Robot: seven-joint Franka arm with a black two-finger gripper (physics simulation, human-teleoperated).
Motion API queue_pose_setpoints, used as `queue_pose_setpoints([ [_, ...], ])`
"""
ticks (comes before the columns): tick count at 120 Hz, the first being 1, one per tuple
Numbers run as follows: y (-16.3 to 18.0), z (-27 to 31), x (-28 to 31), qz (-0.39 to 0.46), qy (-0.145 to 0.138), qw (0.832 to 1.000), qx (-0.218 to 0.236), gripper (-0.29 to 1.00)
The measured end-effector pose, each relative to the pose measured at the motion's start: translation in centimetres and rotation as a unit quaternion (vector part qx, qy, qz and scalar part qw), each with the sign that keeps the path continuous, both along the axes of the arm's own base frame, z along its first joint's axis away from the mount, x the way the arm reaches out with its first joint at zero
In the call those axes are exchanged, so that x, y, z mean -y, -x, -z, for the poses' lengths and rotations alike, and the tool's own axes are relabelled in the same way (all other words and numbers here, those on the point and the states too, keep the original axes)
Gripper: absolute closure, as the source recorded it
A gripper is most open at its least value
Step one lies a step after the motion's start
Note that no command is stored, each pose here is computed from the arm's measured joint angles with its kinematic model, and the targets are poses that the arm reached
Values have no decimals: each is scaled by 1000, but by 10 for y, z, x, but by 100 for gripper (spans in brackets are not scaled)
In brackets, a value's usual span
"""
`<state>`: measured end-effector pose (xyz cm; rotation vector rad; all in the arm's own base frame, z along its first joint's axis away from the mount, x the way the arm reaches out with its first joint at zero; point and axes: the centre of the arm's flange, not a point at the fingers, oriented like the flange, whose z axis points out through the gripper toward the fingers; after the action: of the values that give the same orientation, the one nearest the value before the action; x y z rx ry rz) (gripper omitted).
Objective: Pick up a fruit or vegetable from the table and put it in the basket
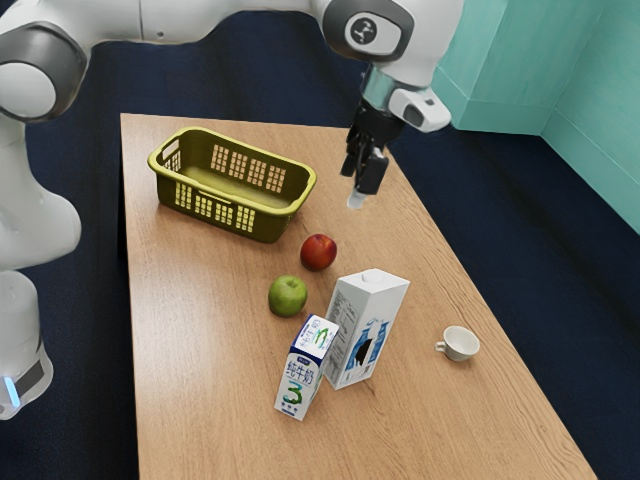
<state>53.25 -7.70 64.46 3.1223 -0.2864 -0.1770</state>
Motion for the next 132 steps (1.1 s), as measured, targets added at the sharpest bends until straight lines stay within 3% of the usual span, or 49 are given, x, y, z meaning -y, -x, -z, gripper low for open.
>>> queue_pose_setpoints([
  [6, 1, -4, -23, -16, -6, 1000, -4, 2],
  [19, 9, -4, -69, -39, 8, 999, -18, 2],
  [41, 11, 5, -133, -96, -6, 995, -38, 2],
  [52, 7, 10, -127, -88, -4, 995, -45, 2],
  [78, 15, -5, -49, -14, -10, 999, -36, 2],
  [98, 45, -31, -74, -38, -20, 999, -20, 2],
  [118, 125, -42, -74, -44, -33, 998, 20, 2],
  [132, 134, -57, -74, -43, -34, 998, 38, 2],
])
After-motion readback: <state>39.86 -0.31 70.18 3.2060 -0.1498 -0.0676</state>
